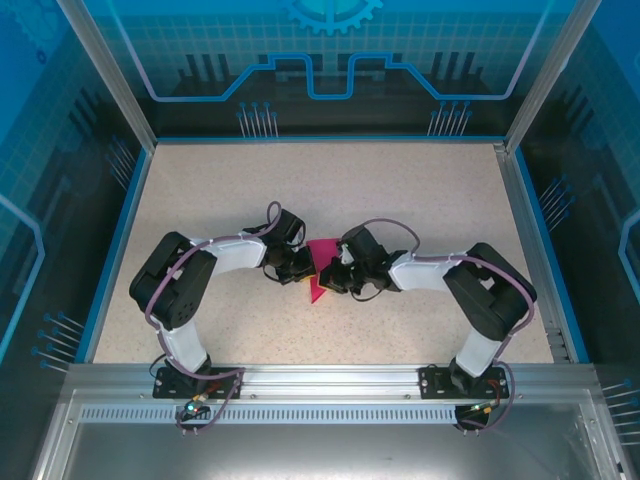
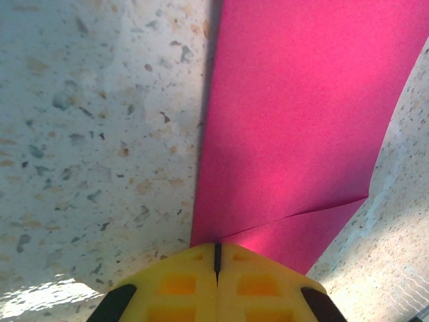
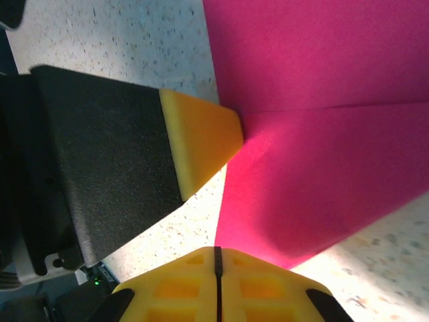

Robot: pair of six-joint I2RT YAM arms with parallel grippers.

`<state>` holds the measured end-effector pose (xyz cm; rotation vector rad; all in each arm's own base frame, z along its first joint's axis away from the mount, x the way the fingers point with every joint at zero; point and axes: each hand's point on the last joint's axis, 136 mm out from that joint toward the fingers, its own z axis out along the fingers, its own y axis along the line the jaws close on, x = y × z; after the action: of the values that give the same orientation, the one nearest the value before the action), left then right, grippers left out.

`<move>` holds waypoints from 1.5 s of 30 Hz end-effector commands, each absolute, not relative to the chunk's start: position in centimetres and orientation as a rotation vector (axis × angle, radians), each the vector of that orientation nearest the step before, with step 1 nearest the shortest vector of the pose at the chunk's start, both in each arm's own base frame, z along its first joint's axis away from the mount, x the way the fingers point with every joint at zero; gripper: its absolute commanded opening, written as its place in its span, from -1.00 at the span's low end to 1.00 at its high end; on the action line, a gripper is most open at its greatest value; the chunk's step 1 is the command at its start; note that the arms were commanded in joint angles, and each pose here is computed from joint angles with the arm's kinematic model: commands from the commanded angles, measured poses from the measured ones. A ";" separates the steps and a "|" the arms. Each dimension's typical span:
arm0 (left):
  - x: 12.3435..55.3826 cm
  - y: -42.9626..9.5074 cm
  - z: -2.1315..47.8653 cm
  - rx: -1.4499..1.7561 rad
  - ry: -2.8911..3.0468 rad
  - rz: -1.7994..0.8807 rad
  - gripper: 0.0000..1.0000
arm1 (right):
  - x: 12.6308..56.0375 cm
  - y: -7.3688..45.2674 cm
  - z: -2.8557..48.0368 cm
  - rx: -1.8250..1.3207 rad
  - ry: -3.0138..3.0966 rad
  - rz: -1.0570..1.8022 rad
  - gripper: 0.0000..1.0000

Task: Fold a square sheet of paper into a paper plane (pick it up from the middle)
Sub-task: Third fold the triangle at the center of the table.

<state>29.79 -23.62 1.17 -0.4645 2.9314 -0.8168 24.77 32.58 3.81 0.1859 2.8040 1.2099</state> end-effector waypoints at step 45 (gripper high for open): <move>27.1 -20.7 -3.1 -0.511 3.052 -0.592 -0.93 | 20.9 34.3 1.2 0.054 2.974 1.120 -0.85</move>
<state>29.80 -23.63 1.14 -0.4635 2.9298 -0.8186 21.53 33.99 1.40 0.0988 2.9443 1.1595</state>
